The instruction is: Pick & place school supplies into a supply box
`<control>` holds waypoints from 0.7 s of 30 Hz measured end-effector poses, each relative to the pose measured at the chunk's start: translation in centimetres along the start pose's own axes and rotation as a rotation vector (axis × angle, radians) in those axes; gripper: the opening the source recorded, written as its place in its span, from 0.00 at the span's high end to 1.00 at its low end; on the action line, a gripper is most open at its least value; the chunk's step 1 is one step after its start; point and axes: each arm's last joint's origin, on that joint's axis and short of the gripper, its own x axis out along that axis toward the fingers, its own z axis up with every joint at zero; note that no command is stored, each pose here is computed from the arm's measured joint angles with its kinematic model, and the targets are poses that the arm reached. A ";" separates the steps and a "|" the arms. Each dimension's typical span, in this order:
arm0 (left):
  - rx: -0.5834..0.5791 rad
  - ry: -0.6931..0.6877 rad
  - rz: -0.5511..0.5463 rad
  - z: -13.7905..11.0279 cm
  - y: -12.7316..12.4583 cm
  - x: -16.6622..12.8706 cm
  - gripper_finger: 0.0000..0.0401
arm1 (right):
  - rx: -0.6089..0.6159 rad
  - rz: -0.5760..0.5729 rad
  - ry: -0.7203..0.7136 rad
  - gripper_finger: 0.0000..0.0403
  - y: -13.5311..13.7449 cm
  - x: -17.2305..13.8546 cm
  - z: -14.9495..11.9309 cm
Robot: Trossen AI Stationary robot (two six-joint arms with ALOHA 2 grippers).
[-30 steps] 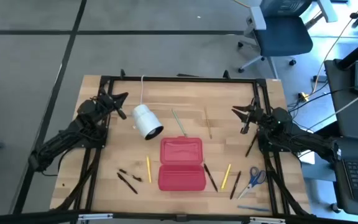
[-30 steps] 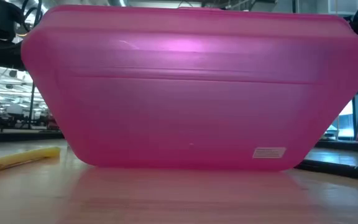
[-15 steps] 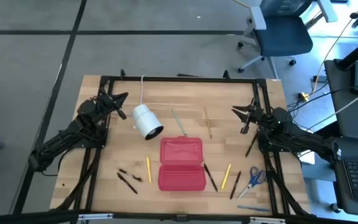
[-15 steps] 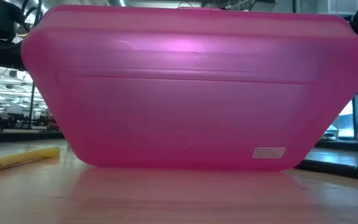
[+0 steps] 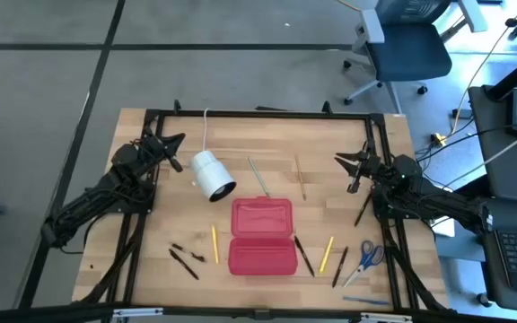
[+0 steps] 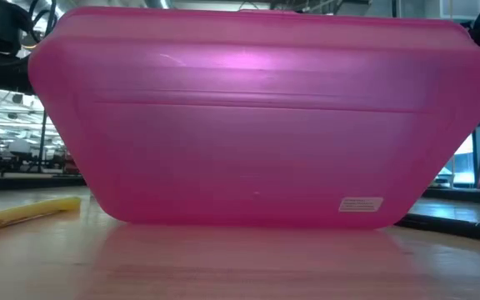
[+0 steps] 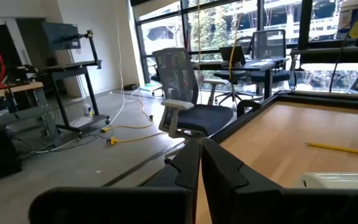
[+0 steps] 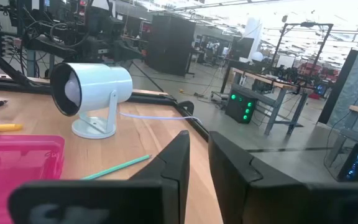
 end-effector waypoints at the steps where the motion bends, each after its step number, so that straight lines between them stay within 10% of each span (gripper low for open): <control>1: 0.000 0.000 0.000 0.0 0.0 0.0 0.98 | 0.000 0.000 0.000 0.84 0.0 0.0 0.0; 21: 0.000 0.000 0.000 0.0 0.0 0.0 0.98 | 0.000 0.000 0.000 0.84 0.0 0.0 0.0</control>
